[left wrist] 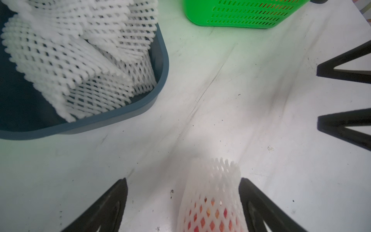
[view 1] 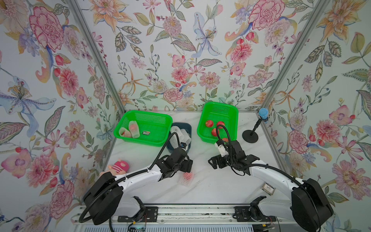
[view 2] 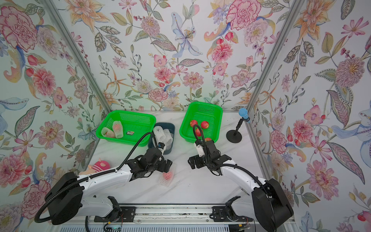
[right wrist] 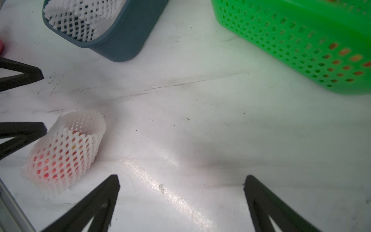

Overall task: Remove foam nets from apples
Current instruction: Remove the foam net from the apple.

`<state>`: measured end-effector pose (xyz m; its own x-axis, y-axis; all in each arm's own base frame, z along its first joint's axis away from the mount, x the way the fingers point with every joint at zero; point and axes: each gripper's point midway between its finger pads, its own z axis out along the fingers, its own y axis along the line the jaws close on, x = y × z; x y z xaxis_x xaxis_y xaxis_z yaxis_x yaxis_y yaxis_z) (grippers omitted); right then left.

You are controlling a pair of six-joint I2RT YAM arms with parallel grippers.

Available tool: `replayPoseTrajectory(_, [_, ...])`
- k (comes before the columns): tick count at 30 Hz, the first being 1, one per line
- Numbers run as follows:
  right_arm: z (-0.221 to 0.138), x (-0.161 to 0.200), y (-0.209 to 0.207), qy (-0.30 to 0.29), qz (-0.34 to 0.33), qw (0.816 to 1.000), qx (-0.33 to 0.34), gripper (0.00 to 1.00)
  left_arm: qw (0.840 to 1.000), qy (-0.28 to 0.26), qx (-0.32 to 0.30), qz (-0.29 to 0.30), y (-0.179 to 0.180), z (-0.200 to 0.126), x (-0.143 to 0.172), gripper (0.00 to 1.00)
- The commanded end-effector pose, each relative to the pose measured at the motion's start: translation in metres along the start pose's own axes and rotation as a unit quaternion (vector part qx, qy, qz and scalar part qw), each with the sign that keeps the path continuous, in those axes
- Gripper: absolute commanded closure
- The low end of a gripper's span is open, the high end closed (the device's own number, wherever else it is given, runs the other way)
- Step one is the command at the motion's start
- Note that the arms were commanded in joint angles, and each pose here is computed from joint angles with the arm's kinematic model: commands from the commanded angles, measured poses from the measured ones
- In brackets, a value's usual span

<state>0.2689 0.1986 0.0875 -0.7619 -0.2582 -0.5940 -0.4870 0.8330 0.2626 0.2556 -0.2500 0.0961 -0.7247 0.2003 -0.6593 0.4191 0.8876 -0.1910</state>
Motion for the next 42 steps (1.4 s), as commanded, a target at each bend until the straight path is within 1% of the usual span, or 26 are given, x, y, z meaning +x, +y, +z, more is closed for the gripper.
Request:
replayPoseTrajectory(1, [0.006, -0.012, 0.012, -0.009, -0.001, 0.999, -0.032, 0.01, 0.999, 0.031, 0.018, 0.010, 0.003, -0.008, 0.026, 0.12])
replayPoseTrajectory(4, [0.016, -0.021, 0.022, -0.008, -0.010, 0.998, -0.063, 0.00, 0.998, 0.030, 0.059, 0.019, -0.009, -0.016, 0.039, 0.14])
replayPoseTrajectory(7, [0.028, -0.032, 0.033, -0.001, -0.024, 0.996, -0.089, 0.07, 0.995, 0.031, 0.086, 0.029, -0.016, -0.023, 0.053, 0.18])
replayPoseTrajectory(12, [0.052, -0.045, 0.052, 0.013, -0.043, 0.991, -0.127, 0.33, 0.993, 0.044, 0.101, 0.032, -0.021, -0.019, 0.072, 0.30])
replayPoseTrajectory(15, [0.064, -0.046, 0.064, 0.029, -0.058, 0.987, -0.146, 0.47, 0.992, 0.046, 0.112, 0.029, -0.026, -0.014, 0.078, 0.42])
replayPoseTrajectory(17, [0.067, -0.045, 0.074, 0.038, -0.069, 0.984, -0.162, 0.52, 0.992, 0.054, 0.114, 0.029, -0.028, -0.010, 0.085, 0.50])
replayPoseTrajectory(22, [0.067, -0.034, 0.101, 0.062, -0.112, 0.973, -0.193, 0.62, 0.992, 0.063, 0.106, 0.027, -0.027, -0.006, 0.096, 0.53])
replayPoseTrajectory(23, [0.066, -0.032, 0.106, 0.065, -0.119, 0.971, -0.197, 0.63, 0.992, 0.062, 0.110, 0.027, -0.029, -0.007, 0.097, 0.53])
replayPoseTrajectory(27, [0.061, -0.023, 0.111, 0.078, -0.128, 0.967, -0.205, 0.68, 0.992, 0.058, 0.110, 0.024, -0.027, -0.010, 0.099, 0.52])
replayPoseTrajectory(34, [0.057, -0.007, 0.113, 0.102, -0.137, 0.961, -0.217, 0.72, 0.992, 0.061, 0.110, 0.029, -0.027, -0.009, 0.101, 0.51])
replayPoseTrajectory(38, [0.050, 0.003, 0.123, 0.115, -0.160, 0.952, -0.235, 0.73, 0.991, 0.067, 0.108, 0.029, -0.026, -0.006, 0.105, 0.50])
replayPoseTrajectory(40, [0.047, 0.009, 0.127, 0.126, -0.163, 0.948, -0.244, 0.75, 0.991, 0.067, 0.109, 0.029, -0.025, -0.006, 0.107, 0.49])
replayPoseTrajectory(42, [0.047, 0.014, 0.130, 0.136, -0.163, 0.944, -0.252, 0.76, 0.991, 0.069, 0.106, 0.032, -0.024, -0.006, 0.108, 0.45])
